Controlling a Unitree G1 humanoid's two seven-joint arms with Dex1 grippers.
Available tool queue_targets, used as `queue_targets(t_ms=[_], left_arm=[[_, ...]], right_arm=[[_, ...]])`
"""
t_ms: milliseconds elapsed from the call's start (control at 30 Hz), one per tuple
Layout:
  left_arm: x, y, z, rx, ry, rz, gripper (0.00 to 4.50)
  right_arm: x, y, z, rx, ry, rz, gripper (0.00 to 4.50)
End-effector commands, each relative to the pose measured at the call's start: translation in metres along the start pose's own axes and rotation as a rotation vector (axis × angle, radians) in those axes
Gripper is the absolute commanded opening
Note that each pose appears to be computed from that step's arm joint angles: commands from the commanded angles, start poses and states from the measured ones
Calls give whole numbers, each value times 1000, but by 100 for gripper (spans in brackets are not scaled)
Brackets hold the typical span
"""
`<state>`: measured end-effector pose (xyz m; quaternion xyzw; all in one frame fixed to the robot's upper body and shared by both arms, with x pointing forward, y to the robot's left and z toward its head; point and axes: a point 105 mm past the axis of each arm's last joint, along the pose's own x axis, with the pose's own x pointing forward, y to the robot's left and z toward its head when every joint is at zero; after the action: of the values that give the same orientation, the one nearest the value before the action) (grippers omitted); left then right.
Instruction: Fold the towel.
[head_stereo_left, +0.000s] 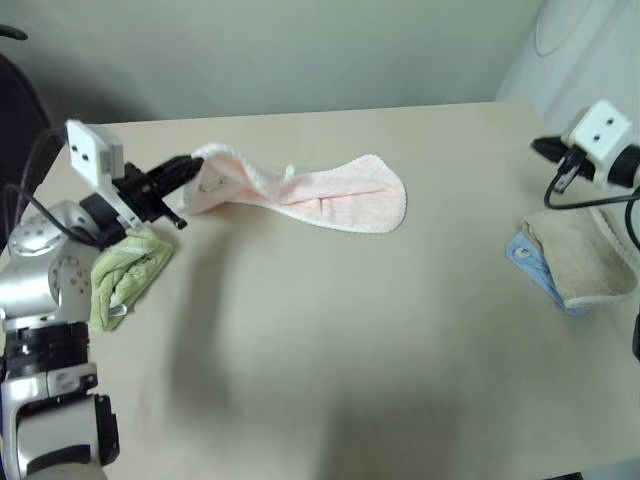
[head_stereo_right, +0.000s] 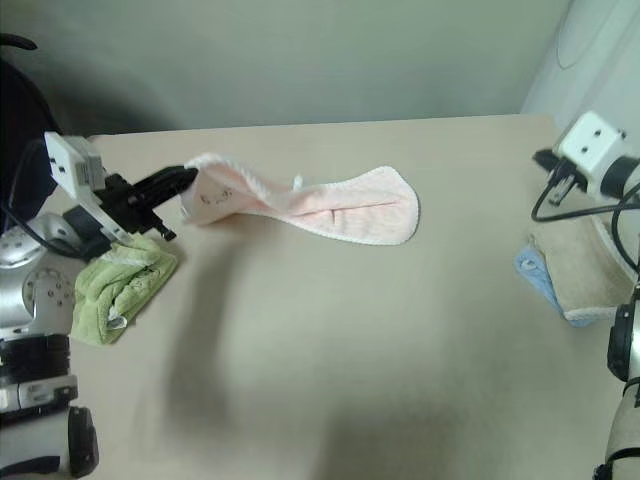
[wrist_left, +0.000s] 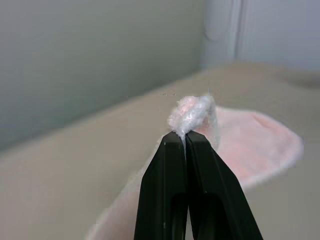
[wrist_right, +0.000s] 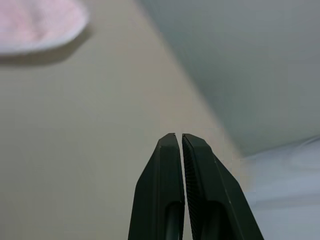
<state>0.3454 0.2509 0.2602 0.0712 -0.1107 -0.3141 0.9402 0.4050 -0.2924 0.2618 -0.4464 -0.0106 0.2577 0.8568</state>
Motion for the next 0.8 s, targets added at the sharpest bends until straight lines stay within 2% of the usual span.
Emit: queue_targets(t_ms=[33, 200, 267, 333, 533, 633, 800], left_arm=[[2, -17, 21, 40, -62, -34, 0], [7, -16, 11, -2, -39, 1, 0], [9, -18, 9, -14, -38, -6, 0], [12, -21, 5, -20, -35, -12, 0], [16, -25, 6, -30, -46, -4, 0], [15, -23, 6, -41, -57, 16, 0], [12, -23, 7, -62, -72, 38, 0]], right_arm=[[15, 23, 10, 30, -100, 58, 23], [44, 53, 16, 143, -139, 112, 23], [61, 55, 24, 277, -156, 91, 37], [78, 58, 31, 412, -160, 89, 82], [114, 80, 63, 632, -183, 168, 283], [128, 94, 70, 754, -152, 201, 383], [145, 109, 70, 891, -67, 154, 383]])
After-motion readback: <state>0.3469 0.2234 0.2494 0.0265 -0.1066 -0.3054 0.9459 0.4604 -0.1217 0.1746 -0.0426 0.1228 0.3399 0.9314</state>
